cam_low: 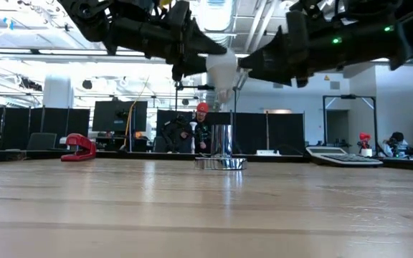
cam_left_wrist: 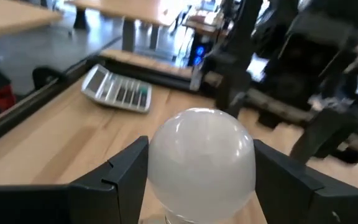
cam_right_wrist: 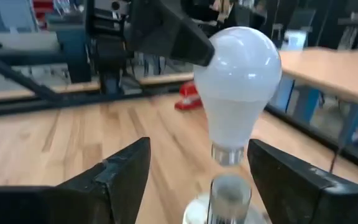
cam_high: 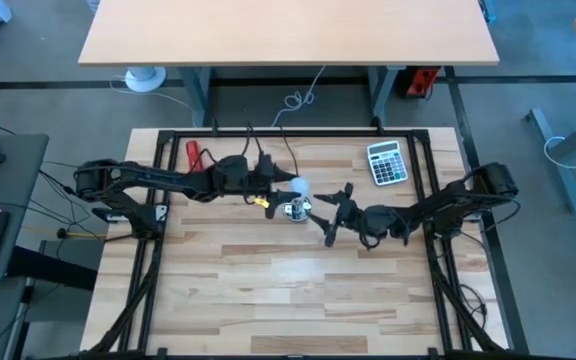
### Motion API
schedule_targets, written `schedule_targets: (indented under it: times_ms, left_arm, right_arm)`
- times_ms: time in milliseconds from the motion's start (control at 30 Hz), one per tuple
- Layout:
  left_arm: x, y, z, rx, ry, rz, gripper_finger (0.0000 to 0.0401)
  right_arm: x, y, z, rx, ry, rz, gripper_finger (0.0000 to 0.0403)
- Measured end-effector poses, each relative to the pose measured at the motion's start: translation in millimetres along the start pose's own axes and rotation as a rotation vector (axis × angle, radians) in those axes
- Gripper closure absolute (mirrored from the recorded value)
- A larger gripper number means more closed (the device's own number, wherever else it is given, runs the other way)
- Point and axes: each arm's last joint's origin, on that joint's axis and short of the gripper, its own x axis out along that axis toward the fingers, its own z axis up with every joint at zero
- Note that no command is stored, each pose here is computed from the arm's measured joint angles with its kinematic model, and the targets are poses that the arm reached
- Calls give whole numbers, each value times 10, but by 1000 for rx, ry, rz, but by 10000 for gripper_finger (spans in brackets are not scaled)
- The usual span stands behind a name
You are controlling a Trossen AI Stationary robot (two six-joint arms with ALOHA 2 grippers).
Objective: Screw lightbulb
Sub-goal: Insert the lightbulb into the silver lamp socket
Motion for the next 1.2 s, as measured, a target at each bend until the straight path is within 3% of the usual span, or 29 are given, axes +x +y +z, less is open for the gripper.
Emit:
schedule_targets:
  times_ms: [133,300,433,567,800,967,1200]
  left_arm:
    - [-2,29,-58,12,52,81,172]
    - [14,39,-56,1,29,105,173]
    - [133,54,-193,-31,39,115,173]
    - [257,36,-350,-59,46,99,173]
    - [303,14,-426,-77,60,92,173]
    - [300,18,-455,-77,98,93,173]
    - [298,8,-473,-48,134,16,173]
  right_arm:
    - [-139,4,21,2,91,-50,122]
    - [-215,-147,-73,-24,279,-95,122]
    - [-207,-231,-286,25,383,-2,122]
    - [-209,-249,-491,79,358,96,122]
    - [-144,-237,-779,102,356,115,121]
    - [-73,-194,-829,139,264,155,121]
    - [90,-344,-773,-38,185,140,121]
